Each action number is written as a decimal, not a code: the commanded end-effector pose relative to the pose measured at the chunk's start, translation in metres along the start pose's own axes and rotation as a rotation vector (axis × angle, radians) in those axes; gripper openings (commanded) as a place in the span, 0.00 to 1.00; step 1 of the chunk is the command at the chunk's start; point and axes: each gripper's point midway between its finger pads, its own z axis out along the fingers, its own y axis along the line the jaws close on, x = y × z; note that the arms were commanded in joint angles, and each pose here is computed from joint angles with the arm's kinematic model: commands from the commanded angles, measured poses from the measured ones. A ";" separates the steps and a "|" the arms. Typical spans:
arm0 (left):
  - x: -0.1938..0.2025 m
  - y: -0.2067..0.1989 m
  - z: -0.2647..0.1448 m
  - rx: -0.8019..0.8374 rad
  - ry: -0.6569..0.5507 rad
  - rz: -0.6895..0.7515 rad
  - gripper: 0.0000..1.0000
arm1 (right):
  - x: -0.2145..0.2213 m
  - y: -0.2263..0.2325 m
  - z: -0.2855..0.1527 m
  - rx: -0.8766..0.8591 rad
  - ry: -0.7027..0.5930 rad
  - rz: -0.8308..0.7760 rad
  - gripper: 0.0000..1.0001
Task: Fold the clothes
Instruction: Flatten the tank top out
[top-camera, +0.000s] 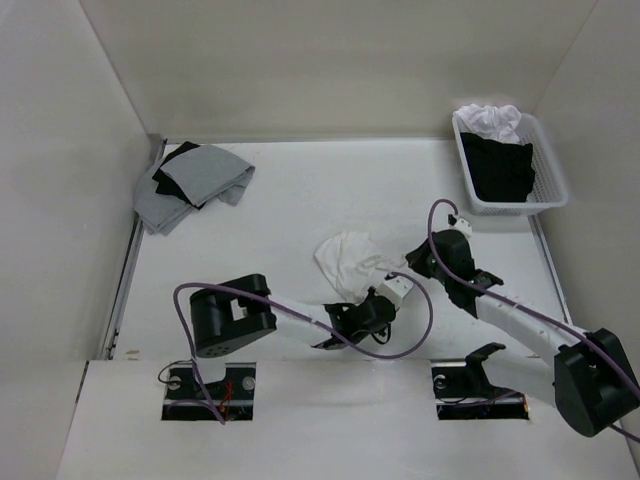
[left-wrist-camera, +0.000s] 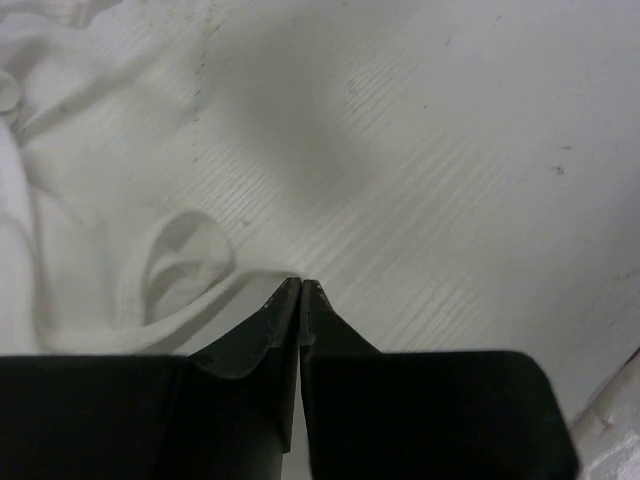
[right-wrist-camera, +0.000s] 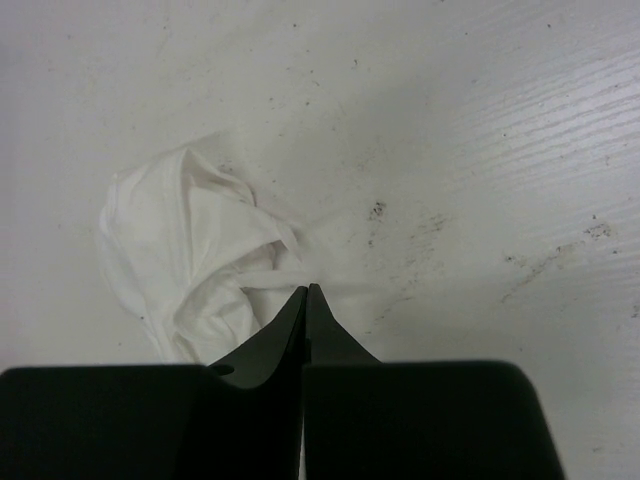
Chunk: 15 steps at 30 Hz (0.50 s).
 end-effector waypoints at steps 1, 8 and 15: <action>-0.079 0.015 -0.055 -0.010 -0.189 -0.083 0.01 | -0.030 0.027 -0.013 -0.105 -0.095 0.003 0.00; -0.220 0.087 -0.212 -0.092 -0.631 -0.258 0.01 | -0.071 0.079 -0.074 -0.260 -0.212 -0.030 0.00; -0.328 0.159 -0.377 -0.198 -1.046 -0.395 0.01 | -0.162 0.174 -0.228 -0.472 -0.472 -0.146 0.00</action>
